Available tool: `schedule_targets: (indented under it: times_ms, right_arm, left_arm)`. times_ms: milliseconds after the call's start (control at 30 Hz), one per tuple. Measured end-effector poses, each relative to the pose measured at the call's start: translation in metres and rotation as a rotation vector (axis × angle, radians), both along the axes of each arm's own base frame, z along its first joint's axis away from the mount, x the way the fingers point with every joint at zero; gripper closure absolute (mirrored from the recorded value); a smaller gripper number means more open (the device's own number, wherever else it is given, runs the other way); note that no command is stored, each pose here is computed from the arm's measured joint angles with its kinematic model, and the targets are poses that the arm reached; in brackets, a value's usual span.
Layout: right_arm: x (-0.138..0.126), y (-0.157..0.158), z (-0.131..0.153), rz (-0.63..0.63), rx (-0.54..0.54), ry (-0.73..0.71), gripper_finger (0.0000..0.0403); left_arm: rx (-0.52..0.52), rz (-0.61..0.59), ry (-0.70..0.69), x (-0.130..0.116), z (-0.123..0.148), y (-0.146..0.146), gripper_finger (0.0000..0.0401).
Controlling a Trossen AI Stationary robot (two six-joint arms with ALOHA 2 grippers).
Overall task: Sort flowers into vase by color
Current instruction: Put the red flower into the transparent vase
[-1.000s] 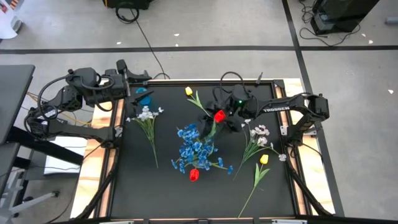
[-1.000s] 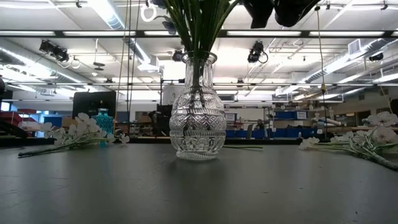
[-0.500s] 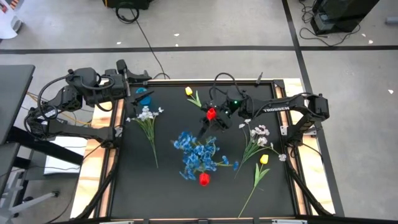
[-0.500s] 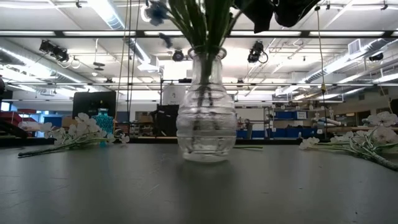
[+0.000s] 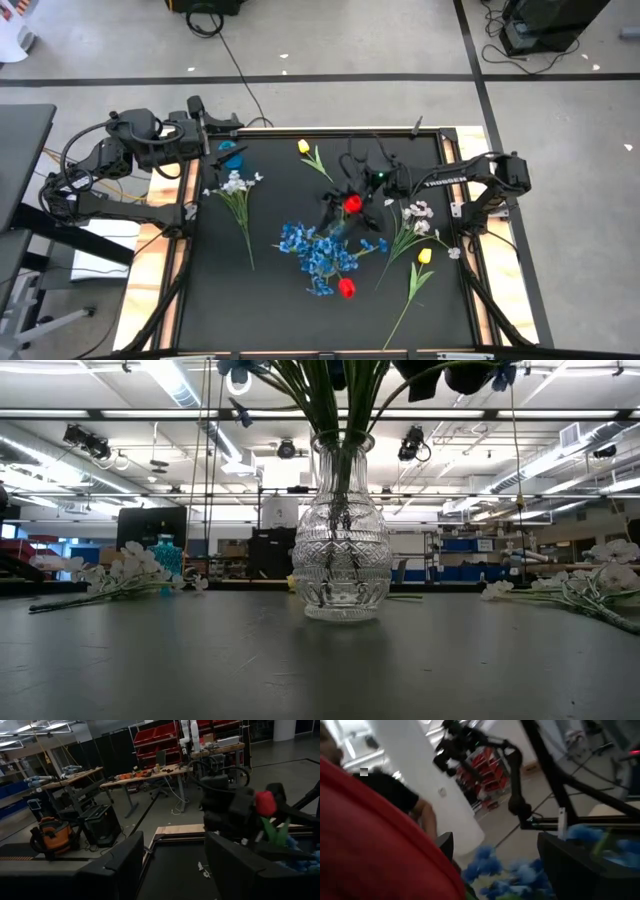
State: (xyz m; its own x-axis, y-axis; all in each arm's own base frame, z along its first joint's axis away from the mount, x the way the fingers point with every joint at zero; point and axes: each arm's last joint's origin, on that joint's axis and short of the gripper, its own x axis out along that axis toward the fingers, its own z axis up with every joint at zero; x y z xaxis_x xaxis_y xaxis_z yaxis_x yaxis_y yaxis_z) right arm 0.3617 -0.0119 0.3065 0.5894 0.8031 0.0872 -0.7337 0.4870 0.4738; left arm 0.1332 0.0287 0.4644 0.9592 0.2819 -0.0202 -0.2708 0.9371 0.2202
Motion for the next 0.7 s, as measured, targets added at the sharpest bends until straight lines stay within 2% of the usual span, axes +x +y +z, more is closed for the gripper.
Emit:
schedule_targets:
  times_ms: [200, 433, 700]
  right_arm:
    - [-0.001, 0.011, -0.007, 0.095, -0.051, 0.012, 0.0106]
    - [-0.004, 0.006, -0.005, 0.203, -0.011, 0.078, 0.0106]
    - [-0.001, 0.002, -0.005, 0.054, -0.086, -0.060, 0.0110]
  left_arm:
    - [0.000, 0.000, 0.000, 0.000, 0.000, 0.000, 0.0186]
    - [0.000, 0.000, 0.000, 0.000, 0.000, 0.000, 0.0186]
    - [0.000, 0.000, 0.000, 0.000, 0.000, 0.000, 0.0186]
